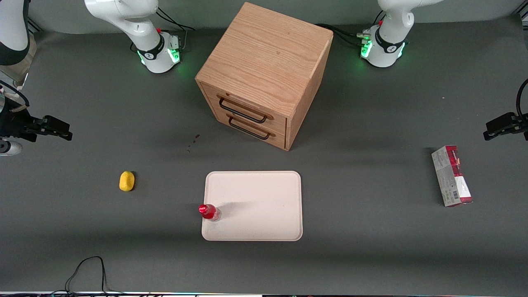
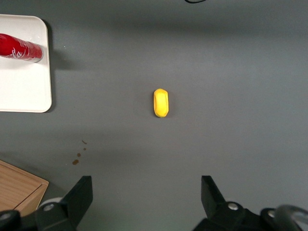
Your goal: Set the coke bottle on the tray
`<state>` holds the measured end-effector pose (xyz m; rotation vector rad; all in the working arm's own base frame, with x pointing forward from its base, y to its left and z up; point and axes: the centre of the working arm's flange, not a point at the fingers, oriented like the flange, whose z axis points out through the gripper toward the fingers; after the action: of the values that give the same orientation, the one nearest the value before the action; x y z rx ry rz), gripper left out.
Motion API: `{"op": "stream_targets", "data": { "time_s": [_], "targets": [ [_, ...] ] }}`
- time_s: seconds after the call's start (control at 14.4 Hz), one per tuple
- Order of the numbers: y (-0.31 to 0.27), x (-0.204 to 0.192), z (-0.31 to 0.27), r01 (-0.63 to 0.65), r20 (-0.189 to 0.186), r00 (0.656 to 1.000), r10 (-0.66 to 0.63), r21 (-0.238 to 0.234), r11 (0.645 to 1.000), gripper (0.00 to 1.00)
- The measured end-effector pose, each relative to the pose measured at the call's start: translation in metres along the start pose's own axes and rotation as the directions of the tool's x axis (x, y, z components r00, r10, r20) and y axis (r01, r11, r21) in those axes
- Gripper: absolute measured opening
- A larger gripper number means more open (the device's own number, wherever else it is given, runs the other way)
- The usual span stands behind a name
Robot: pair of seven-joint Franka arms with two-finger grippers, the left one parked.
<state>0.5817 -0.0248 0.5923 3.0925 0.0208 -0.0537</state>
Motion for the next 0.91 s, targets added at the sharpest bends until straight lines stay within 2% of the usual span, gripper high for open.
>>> {"op": "stream_targets", "data": {
  "time_s": [0.91],
  "targets": [
    [0.015, -0.003, 0.000, -0.028, 0.007, 1.000, 0.028, 0.000, 1.000, 1.00]
  ]
}}
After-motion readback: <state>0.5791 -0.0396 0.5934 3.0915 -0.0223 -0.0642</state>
